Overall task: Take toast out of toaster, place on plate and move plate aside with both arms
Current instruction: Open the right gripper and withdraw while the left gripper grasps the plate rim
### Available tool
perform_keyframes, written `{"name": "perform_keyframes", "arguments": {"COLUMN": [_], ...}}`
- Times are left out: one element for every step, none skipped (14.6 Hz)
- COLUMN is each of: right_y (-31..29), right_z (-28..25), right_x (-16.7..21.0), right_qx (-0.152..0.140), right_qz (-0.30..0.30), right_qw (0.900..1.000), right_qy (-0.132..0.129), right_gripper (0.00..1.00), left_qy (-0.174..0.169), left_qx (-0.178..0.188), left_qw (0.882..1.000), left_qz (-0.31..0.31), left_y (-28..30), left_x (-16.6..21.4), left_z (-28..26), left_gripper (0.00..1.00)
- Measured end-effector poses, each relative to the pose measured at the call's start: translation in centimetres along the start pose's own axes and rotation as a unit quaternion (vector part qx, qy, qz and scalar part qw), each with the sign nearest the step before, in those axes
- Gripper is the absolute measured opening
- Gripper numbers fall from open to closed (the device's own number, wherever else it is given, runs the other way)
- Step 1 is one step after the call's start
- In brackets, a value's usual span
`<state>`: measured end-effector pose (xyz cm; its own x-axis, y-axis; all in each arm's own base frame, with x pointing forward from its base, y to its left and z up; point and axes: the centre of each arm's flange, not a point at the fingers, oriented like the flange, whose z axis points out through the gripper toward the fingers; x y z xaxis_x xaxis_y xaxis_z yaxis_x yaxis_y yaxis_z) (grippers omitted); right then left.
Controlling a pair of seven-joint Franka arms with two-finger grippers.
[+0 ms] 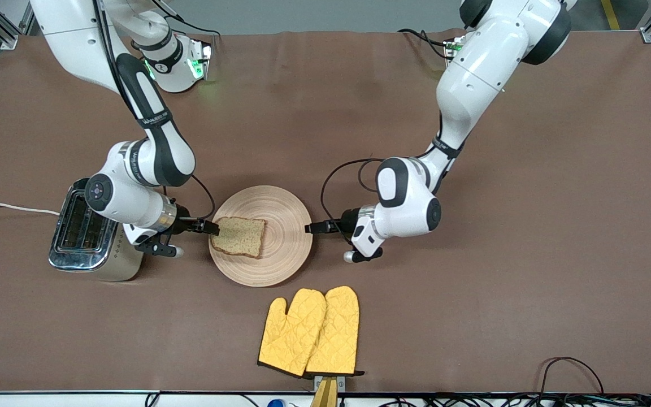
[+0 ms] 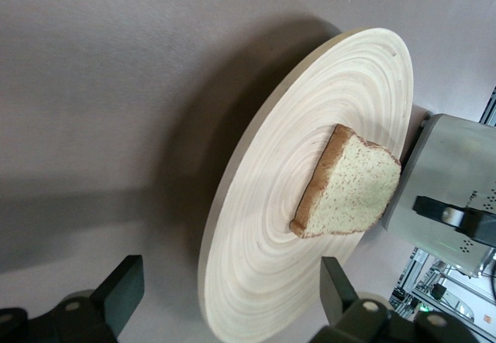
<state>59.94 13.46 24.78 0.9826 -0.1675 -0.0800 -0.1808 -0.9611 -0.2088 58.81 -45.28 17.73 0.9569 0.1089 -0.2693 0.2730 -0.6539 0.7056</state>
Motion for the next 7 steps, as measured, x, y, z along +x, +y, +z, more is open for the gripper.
{"name": "perform_keyframes", "arguments": {"right_y": [0.0, 0.1, 0.3, 0.8, 1.6, 2.5, 3.7], "right_z": [-0.9, -2.2, -3.7, -5.8, -8.0, -10.3, -12.9], "right_x": [0.1, 0.1, 0.2, 0.4, 0.5, 0.4, 0.4], "right_qx": [-0.009, -0.017, -0.024, -0.027, -0.026, -0.027, -0.031], "right_qz": [-0.012, -0.022, -0.028, -0.028, -0.024, -0.019, -0.014], "right_qw": [1.000, 1.000, 0.999, 0.999, 0.999, 0.999, 0.999], "right_qy": [0.002, 0.005, 0.009, 0.014, 0.018, 0.020, 0.017], "right_gripper": [1.00, 1.00, 1.00, 1.00, 1.00, 1.00, 1.00], "left_qy": [0.005, 0.010, 0.015, 0.018, 0.020, 0.020, 0.022], "left_qx": [0.000, -0.001, -0.001, -0.002, -0.002, -0.003, -0.002], "left_qw": [1.000, 1.000, 1.000, 1.000, 1.000, 1.000, 0.999], "left_qz": [0.003, 0.006, 0.010, 0.014, 0.018, 0.023, 0.031], "left_y": [0.1, 0.3, 0.5, 0.7, 1.0, 1.2, 1.4], "left_x": [0.0, -0.1, -0.3, -0.6, -0.9, -1.1, -1.3], "left_z": [0.9, 1.8, 2.5, 3.3, 3.8, 4.2, 4.4], "left_gripper": [1.00, 1.00, 1.00, 1.00, 0.99, 0.98, 0.98]}}
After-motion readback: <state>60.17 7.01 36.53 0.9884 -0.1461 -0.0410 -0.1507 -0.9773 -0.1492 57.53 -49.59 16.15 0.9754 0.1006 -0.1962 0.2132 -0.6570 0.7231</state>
